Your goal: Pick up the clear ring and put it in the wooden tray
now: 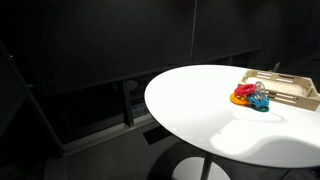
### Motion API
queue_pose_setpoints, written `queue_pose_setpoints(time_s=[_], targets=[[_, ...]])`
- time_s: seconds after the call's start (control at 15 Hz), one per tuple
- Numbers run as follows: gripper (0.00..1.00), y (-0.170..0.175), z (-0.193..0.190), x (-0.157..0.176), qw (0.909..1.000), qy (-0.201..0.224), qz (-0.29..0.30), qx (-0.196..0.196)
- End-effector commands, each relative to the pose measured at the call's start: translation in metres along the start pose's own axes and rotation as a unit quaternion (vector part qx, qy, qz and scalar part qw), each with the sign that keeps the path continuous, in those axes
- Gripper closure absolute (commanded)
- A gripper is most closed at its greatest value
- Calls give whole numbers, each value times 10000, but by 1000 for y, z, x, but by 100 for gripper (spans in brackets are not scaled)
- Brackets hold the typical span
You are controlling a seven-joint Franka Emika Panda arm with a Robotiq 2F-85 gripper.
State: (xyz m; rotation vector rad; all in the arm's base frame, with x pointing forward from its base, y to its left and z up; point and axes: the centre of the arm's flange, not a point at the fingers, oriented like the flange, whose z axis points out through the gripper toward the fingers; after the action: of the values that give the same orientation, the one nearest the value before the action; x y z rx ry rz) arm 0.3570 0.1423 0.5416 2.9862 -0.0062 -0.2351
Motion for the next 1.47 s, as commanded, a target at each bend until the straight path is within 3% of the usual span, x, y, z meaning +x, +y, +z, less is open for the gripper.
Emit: queue_pose_setpoints(time_s=[0.0, 0.6, 1.0, 1.4], targets=[[0, 0, 0, 0, 10000, 3, 0, 0], [0, 7, -13, 14, 9994, 212, 270, 0], [0, 29, -26, 67, 9944, 505, 924, 40], [0, 69, 6, 128, 9824, 780, 1696, -78]])
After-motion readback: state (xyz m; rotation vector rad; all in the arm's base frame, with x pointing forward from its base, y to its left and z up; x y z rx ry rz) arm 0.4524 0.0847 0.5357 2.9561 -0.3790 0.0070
